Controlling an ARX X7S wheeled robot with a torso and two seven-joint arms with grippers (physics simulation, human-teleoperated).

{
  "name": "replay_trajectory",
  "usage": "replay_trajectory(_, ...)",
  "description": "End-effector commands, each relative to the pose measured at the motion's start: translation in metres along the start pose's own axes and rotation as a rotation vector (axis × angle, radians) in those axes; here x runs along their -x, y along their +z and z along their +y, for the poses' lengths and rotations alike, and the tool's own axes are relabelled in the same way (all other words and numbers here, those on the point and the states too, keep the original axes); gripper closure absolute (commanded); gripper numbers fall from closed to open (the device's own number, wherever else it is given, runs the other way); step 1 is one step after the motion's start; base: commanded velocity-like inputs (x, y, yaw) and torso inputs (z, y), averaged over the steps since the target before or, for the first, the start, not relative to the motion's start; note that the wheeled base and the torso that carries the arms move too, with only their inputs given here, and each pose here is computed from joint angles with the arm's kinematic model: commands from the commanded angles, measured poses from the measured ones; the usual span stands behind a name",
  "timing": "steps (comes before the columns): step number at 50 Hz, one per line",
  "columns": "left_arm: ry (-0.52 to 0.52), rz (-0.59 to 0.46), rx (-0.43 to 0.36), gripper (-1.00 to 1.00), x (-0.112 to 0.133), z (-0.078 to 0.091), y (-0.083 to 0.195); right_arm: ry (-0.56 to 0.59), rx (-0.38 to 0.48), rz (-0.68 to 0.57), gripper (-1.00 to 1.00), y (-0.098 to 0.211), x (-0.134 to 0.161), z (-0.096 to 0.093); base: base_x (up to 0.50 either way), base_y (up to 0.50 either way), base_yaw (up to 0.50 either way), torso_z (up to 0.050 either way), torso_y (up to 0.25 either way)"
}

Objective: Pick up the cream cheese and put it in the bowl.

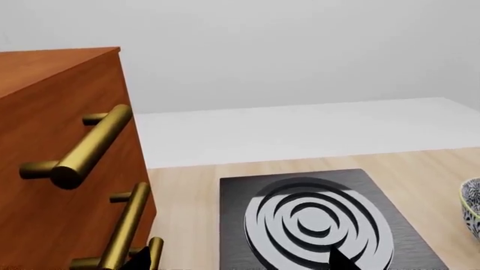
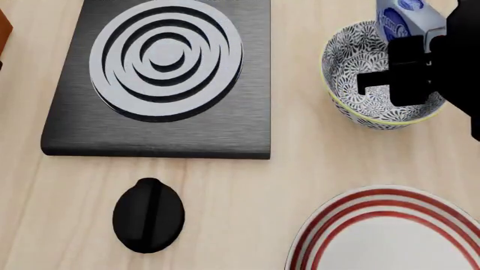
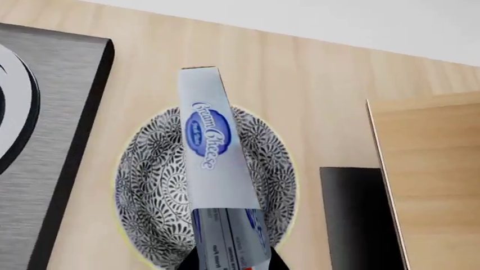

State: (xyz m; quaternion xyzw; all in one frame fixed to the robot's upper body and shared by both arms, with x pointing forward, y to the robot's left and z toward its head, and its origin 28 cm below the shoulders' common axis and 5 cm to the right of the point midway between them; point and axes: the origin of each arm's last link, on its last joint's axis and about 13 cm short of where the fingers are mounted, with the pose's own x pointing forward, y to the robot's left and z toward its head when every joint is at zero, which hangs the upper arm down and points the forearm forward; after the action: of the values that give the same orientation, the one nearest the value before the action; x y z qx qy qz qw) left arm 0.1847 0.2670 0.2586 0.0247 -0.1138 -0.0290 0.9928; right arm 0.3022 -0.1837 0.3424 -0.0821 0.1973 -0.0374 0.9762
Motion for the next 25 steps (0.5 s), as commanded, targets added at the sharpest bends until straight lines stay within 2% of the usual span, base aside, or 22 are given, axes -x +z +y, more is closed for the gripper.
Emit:
replay_trajectory(1, 0.002, 0.002, 0.001, -1.0, -0.0002, 0.0, -0.0008, 0.0, 0.017, 0.076, 1.0, 0.0019, 0.0007, 0.0045, 0.0, 0.0, 0.0, 0.0, 0.0)
replay_trajectory(5, 0.003, 0.003, 0.001, -1.0, -0.0007, 0.0001, -0.0012, -0.003, 0.034, 0.104, 1.0, 0.0007, 0.0005, 0.0073, 0.0, 0.0, 0.0, 0.0, 0.003)
replay_trajectory(6, 0.001, 0.004, 0.001, -1.0, -0.0005, 0.0001, -0.0015, -0.033, 0.055, 0.116, 1.0, 0.0, 0.0, 0.0075, 0.0, 0.0, 0.0, 0.0, 0.0)
replay_trajectory(25, 0.001, 0.0, -0.001, -1.0, 0.0006, -0.0012, 0.0013, -0.051, 0.07, 0.153, 1.0, -0.0027, -0.0038, 0.0078, 0.0, 0.0, 0.0, 0.0, 0.001)
